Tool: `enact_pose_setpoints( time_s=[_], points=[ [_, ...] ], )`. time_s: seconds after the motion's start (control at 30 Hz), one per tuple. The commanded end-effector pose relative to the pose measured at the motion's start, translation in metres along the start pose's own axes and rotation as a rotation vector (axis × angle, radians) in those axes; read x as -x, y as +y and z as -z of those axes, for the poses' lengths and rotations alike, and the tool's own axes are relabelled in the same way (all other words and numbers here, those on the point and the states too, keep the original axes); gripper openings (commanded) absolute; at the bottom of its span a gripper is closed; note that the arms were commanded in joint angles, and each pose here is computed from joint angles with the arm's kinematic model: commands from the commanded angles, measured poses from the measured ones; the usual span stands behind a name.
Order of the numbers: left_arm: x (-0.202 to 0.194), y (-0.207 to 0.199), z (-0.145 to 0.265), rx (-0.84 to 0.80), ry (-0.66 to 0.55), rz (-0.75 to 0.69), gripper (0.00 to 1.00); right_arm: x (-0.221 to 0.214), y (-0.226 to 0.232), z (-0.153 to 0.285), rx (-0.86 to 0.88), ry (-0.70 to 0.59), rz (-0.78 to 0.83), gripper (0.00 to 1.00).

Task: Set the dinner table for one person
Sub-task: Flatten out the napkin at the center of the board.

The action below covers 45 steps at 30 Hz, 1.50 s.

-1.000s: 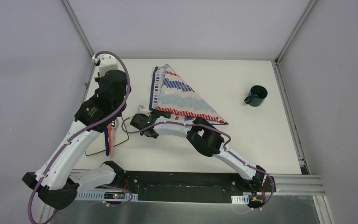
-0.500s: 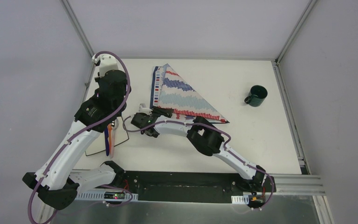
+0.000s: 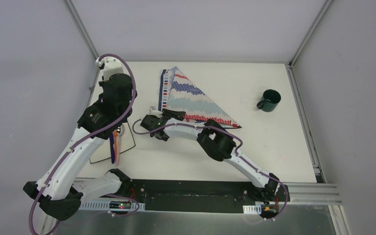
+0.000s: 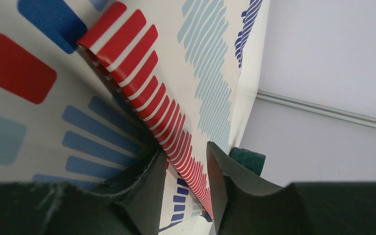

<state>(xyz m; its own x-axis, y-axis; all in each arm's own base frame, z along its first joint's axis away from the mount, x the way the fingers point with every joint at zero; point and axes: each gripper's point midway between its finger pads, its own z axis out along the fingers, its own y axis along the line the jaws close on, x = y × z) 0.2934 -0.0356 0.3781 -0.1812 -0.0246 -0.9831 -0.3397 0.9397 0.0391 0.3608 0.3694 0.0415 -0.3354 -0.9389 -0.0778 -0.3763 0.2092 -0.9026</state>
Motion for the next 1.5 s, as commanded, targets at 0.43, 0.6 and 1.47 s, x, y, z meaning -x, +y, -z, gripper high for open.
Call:
enact_pose_setpoints(
  time_s=[0.43,0.6,1.47],
  points=[
    [0.003,-0.005,-0.001,-0.008,-0.020,0.002,0.14,-0.008,-0.007,-0.038,-0.006,0.052,-0.018,0.00],
    [0.002,-0.005,-0.002,-0.002,-0.018,-0.004,0.14,-0.005,-0.032,-0.030,-0.016,0.028,-0.076,0.00],
    [0.002,-0.004,-0.003,0.010,-0.018,-0.020,0.14,-0.076,-0.244,-0.091,-0.203,0.164,-0.460,0.00]
  ],
)
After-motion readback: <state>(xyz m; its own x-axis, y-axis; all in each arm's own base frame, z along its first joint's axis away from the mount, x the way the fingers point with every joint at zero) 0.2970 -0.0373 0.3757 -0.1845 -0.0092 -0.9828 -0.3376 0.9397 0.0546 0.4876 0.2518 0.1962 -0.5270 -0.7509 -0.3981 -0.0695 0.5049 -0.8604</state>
